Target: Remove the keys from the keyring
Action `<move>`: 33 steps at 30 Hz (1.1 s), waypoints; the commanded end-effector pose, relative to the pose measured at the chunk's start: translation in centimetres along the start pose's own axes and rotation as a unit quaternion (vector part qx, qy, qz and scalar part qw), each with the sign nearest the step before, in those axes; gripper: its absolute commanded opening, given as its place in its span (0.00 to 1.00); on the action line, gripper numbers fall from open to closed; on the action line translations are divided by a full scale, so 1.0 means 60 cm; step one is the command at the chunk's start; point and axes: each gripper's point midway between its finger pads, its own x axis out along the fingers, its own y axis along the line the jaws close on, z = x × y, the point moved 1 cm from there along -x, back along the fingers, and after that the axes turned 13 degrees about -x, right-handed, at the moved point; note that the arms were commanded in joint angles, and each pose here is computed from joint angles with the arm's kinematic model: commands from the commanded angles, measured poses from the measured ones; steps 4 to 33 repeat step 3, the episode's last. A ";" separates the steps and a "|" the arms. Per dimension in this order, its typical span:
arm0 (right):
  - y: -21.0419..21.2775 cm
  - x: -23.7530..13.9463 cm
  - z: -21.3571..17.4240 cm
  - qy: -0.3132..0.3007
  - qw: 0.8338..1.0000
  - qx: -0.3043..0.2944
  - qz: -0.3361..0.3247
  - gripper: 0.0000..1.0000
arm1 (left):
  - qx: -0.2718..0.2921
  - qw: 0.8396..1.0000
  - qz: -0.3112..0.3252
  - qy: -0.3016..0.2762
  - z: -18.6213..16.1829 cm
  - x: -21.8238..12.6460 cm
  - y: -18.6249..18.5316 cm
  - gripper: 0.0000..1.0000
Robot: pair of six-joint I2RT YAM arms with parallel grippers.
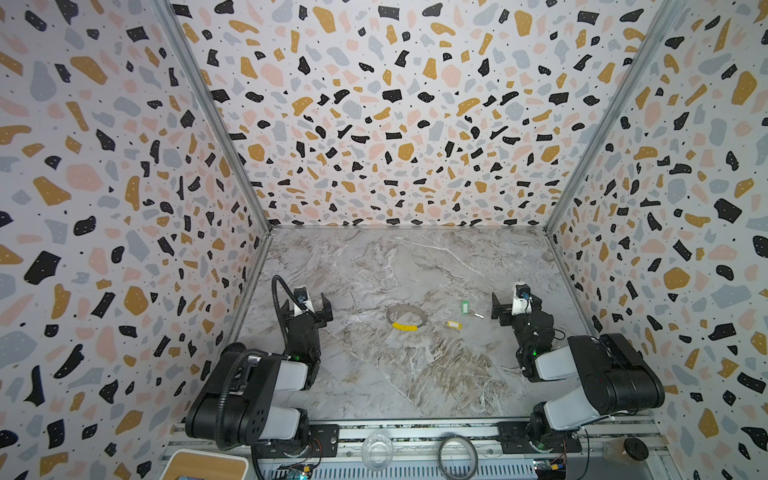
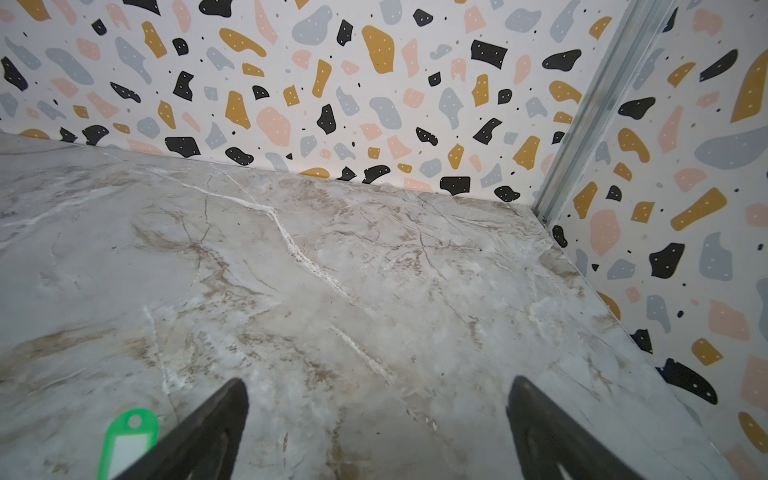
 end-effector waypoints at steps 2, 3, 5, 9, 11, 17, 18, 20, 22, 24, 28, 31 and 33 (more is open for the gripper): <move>-0.004 0.001 0.010 -0.011 1.000 0.009 0.001 0.99 | -0.004 1.000 -0.004 -0.020 0.020 0.002 -0.003 0.99; -0.004 0.001 0.010 -0.011 1.000 0.010 0.002 0.99 | -0.005 1.000 -0.004 -0.022 0.021 0.001 -0.003 1.00; -0.004 0.001 0.010 -0.011 1.000 0.010 0.002 0.99 | -0.005 1.000 -0.004 -0.022 0.021 0.001 -0.003 1.00; -0.004 0.001 0.010 -0.011 1.000 0.010 0.002 0.99 | -0.005 1.000 -0.004 -0.022 0.021 0.001 -0.003 1.00; -0.004 0.001 0.010 -0.011 1.000 0.010 0.002 0.99 | -0.005 1.000 -0.004 -0.022 0.021 0.001 -0.003 1.00; -0.004 0.001 0.010 -0.011 1.000 0.010 0.002 0.99 | -0.005 1.000 -0.004 -0.022 0.021 0.001 -0.003 1.00; -0.004 0.001 0.010 -0.011 1.000 0.010 0.002 0.99 | -0.005 1.000 -0.004 -0.022 0.021 0.001 -0.003 1.00; -0.004 0.001 0.010 -0.011 1.000 0.010 0.002 0.99 | -0.005 1.000 -0.004 -0.022 0.021 0.001 -0.003 1.00; -0.004 0.001 0.010 -0.011 1.000 0.010 0.002 0.99 | -0.005 1.000 -0.004 -0.022 0.021 0.001 -0.003 1.00; -0.004 0.001 0.010 -0.011 1.000 0.010 0.002 0.99 | -0.005 1.000 -0.004 -0.022 0.021 0.001 -0.003 1.00; -0.004 0.001 0.010 -0.011 1.000 0.010 0.002 0.99 | -0.005 1.000 -0.004 -0.022 0.021 0.001 -0.003 1.00; -0.004 0.001 0.010 -0.011 1.000 0.010 0.002 0.99 | -0.005 1.000 -0.004 -0.022 0.021 0.001 -0.003 1.00; -0.004 0.001 0.010 -0.011 1.000 0.010 0.002 0.99 | -0.005 1.000 -0.004 -0.022 0.021 0.001 -0.003 1.00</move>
